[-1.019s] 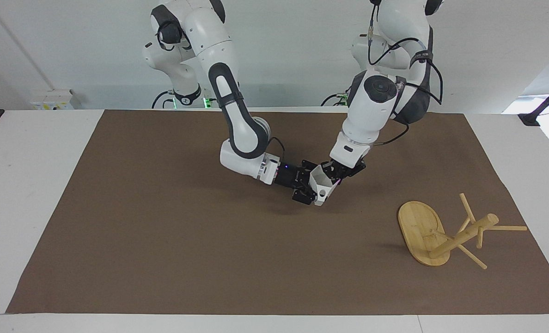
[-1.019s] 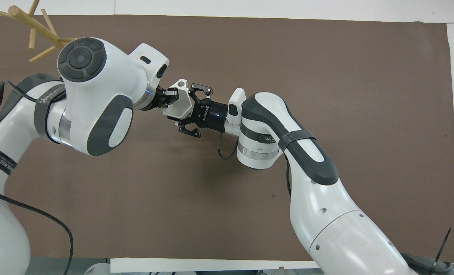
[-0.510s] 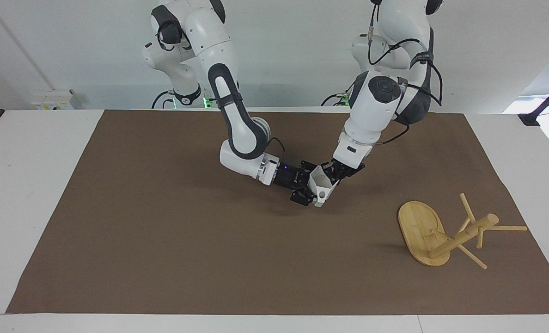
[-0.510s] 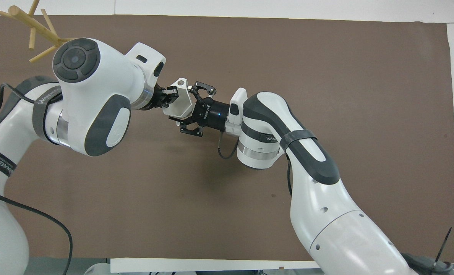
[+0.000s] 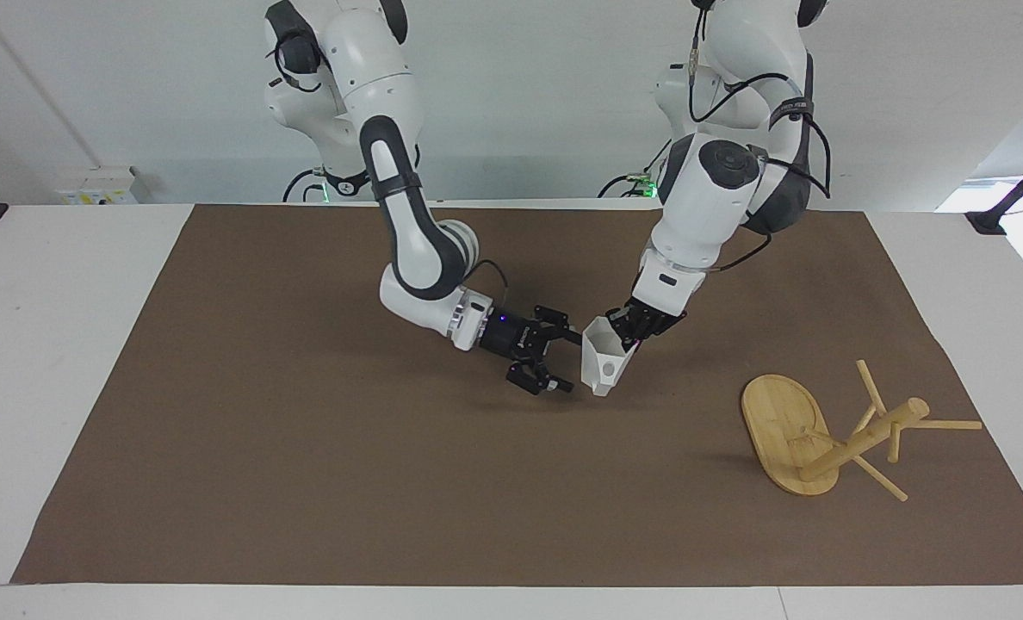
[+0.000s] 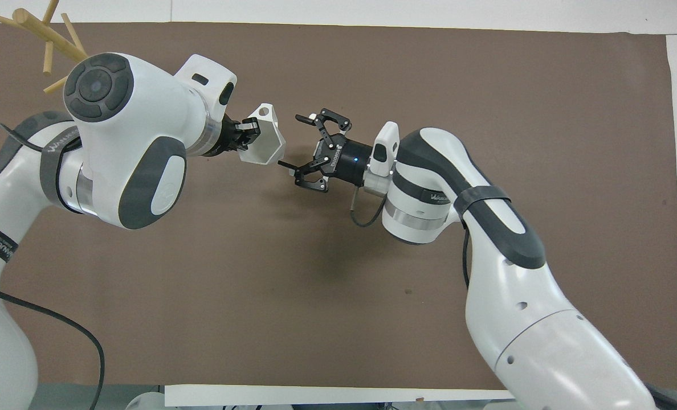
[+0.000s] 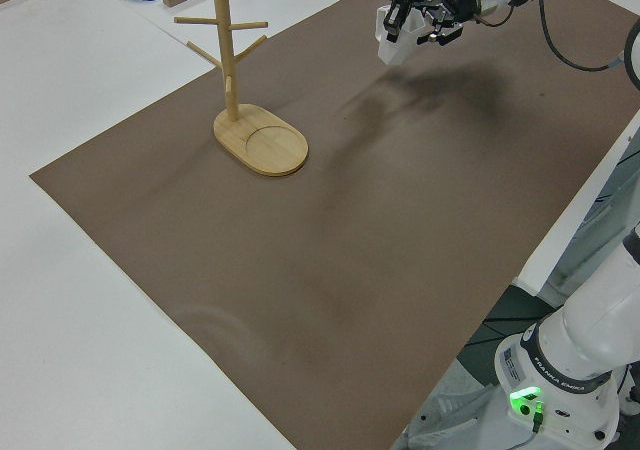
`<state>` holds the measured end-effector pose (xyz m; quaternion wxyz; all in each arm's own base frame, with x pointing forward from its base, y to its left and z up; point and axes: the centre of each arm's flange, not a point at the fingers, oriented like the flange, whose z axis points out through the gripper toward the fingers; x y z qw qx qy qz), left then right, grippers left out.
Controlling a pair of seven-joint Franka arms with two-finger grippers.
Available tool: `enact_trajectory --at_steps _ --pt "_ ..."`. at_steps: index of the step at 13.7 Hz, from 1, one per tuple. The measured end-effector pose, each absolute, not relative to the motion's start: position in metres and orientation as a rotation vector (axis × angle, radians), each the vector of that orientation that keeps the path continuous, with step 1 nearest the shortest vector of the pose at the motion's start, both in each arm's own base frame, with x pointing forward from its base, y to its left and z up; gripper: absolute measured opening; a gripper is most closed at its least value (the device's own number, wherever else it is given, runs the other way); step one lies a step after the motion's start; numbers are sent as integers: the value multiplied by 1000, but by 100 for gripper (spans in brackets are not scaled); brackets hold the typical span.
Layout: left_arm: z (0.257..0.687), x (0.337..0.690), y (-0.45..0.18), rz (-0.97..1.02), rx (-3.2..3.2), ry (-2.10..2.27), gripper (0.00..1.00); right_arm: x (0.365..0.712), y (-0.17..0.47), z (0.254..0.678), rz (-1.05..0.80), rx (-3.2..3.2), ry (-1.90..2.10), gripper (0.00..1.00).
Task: Hang cup on rack
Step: 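Open the right gripper and withdraw it while the left gripper holds the mug, then carry the mug with the left gripper toward the wooden mug tree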
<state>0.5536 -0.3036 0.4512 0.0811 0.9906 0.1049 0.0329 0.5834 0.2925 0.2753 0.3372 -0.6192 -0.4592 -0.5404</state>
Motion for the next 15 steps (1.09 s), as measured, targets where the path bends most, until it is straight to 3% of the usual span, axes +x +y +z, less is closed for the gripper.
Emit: enact_trajectory --at_steps 5,10,13,15 --pt "462 565 -300 249 2857 521 6 613 117 278 -1268 -1513 -1351 100" --pt "459 558 -221 589 2644 659 6 608 -24 303 -955 -1558 -1467 100" --pt "442 521 -202 760 2481 717 6 604 -76 361 -691 -1723 -1529 100" --pt "437 509 -196 810 2394 768 6 595 -81 429 -495 -1911 -1561 100"
